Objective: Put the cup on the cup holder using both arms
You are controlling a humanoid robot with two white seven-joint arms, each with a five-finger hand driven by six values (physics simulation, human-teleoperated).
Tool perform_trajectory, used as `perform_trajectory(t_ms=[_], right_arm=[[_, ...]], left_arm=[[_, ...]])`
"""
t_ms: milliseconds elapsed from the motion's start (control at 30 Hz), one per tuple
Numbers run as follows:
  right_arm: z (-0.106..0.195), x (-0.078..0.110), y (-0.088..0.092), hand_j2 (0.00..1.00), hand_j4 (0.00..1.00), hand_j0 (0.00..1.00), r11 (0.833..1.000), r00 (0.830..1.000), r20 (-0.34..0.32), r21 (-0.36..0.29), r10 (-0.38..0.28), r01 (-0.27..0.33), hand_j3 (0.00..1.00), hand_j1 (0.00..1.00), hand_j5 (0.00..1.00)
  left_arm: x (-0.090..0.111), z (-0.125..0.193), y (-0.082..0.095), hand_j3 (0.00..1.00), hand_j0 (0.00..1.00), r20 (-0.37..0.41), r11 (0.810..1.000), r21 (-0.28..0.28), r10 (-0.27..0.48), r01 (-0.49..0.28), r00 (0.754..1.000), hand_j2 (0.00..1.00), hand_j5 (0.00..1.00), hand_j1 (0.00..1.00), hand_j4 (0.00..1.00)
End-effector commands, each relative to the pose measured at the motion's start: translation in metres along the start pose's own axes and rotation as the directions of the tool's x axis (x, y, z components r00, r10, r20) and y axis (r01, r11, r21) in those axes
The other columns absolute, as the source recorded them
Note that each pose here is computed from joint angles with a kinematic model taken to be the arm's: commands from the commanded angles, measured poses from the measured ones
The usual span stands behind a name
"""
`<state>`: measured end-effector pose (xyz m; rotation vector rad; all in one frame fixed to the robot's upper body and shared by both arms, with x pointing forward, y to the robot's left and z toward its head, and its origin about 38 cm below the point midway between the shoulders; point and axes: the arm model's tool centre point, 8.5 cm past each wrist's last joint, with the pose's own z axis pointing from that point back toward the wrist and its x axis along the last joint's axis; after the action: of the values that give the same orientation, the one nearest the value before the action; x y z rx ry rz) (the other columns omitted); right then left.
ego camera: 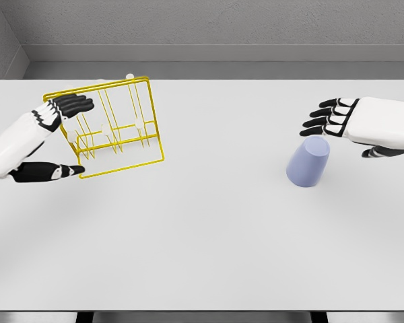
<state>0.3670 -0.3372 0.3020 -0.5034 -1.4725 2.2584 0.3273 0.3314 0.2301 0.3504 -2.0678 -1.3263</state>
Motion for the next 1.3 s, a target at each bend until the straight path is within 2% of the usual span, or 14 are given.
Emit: perform_trajectory(t_ms=[0, 200, 233, 300, 333, 433, 567, 700, 767, 833, 867, 1133, 1233, 1267], right_arm=[[0.001, 0.000, -0.001, 1.00, 1.00, 1.00, 1.000, 1.000, -0.002, -0.002, -0.005, 0.005, 1.00, 1.00, 1.00], [0.001, -0.007, -0.009, 1.00, 1.00, 1.00, 1.000, 1.000, -0.017, -0.020, 0.005, -0.005, 1.00, 1.00, 1.00], [0.003, -0.014, -0.010, 1.00, 1.00, 1.00, 0.999, 0.999, -0.035, 0.049, 0.014, -0.012, 1.00, 1.00, 1.00], [-0.017, -0.023, 0.003, 1.00, 1.00, 1.00, 0.979, 1.000, -0.019, 0.205, -0.009, 0.013, 1.00, 1.00, 1.00], [-0.024, -0.029, 0.003, 1.00, 1.00, 1.00, 0.975, 1.000, -0.023, 0.222, -0.018, 0.023, 1.00, 1.00, 1.00], [-0.048, -0.033, 0.007, 1.00, 1.00, 1.00, 0.978, 0.999, 0.001, 0.199, -0.054, 0.053, 1.00, 1.00, 1.00], [-0.061, -0.033, 0.005, 1.00, 1.00, 1.00, 0.981, 0.998, 0.016, 0.187, -0.059, 0.055, 1.00, 1.00, 1.00], [-0.074, -0.045, 0.028, 1.00, 1.00, 1.00, 0.967, 0.997, -0.015, 0.241, -0.077, 0.079, 1.00, 1.00, 1.00], [-0.071, -0.050, 0.033, 1.00, 1.00, 1.00, 0.964, 0.996, -0.036, 0.252, -0.083, 0.090, 1.00, 1.00, 1.00], [-0.077, -0.052, 0.037, 1.00, 1.00, 1.00, 0.960, 0.997, -0.042, 0.269, -0.067, 0.076, 1.00, 1.00, 1.00], [-0.079, -0.056, 0.041, 1.00, 1.00, 1.00, 0.958, 0.996, -0.052, 0.273, -0.077, 0.088, 1.00, 1.00, 1.00], [-0.094, -0.045, 0.050, 1.00, 1.00, 1.00, 0.949, 0.998, -0.016, 0.309, -0.058, 0.060, 1.00, 1.00, 1.00], [-0.095, -0.043, 0.051, 1.00, 1.00, 1.00, 0.948, 0.999, -0.008, 0.314, -0.053, 0.053, 1.00, 1.00, 1.00], [-0.097, -0.039, 0.049, 1.00, 1.00, 1.00, 0.949, 0.999, 0.006, 0.311, -0.044, 0.040, 1.00, 1.00, 1.00]], left_arm=[[0.001, -0.002, -0.002, 1.00, 1.00, 0.004, 1.000, 0.021, 0.016, -0.016, 1.000, 1.00, 1.00, 1.00, 1.00], [0.002, -0.007, 0.000, 1.00, 1.00, 0.014, 0.998, 0.051, 0.023, -0.023, 1.000, 1.00, 1.00, 1.00, 1.00], [0.002, -0.009, 0.001, 1.00, 1.00, 0.019, 0.998, 0.059, 0.022, -0.023, 1.000, 1.00, 1.00, 1.00, 1.00], [0.003, -0.009, -0.004, 1.00, 1.00, 0.019, 0.997, 0.067, 0.035, -0.036, 0.999, 1.00, 1.00, 1.00, 1.00], [0.003, -0.008, -0.006, 1.00, 1.00, 0.016, 0.997, 0.065, 0.040, -0.041, 0.999, 1.00, 1.00, 1.00, 1.00], [0.005, -0.015, -0.011, 1.00, 1.00, 0.031, 0.990, 0.116, 0.074, -0.077, 0.997, 1.00, 1.00, 1.00, 1.00], [0.004, -0.016, -0.013, 1.00, 1.00, 0.030, 0.989, 0.123, 0.080, -0.083, 0.996, 1.00, 1.00, 1.00, 1.00], [0.002, -0.015, -0.017, 1.00, 1.00, 0.022, 0.988, 0.126, 0.091, -0.093, 0.996, 1.00, 1.00, 1.00, 1.00], [0.006, -0.019, -0.023, 1.00, 1.00, 0.036, 0.983, 0.144, 0.112, -0.116, 0.993, 1.00, 1.00, 1.00, 1.00], [0.013, -0.025, -0.040, 1.00, 1.00, 0.060, 0.967, 0.162, 0.189, -0.196, 0.980, 1.00, 1.00, 1.00, 1.00], [0.017, -0.030, -0.051, 1.00, 1.00, 0.080, 0.953, 0.149, 0.253, -0.263, 0.964, 1.00, 1.00, 1.00, 1.00], [0.033, -0.036, -0.099, 1.00, 1.00, 0.094, 0.927, 0.042, 0.369, -0.374, 0.925, 1.00, 1.00, 1.00, 1.00], [0.040, -0.036, -0.115, 1.00, 1.00, 0.095, 0.897, 0.017, 0.437, -0.441, 0.894, 1.00, 1.00, 1.00, 1.00], [0.039, -0.036, -0.117, 1.00, 1.00, 0.090, 0.896, 0.015, 0.441, -0.444, 0.893, 1.00, 1.00, 1.00, 1.00]])
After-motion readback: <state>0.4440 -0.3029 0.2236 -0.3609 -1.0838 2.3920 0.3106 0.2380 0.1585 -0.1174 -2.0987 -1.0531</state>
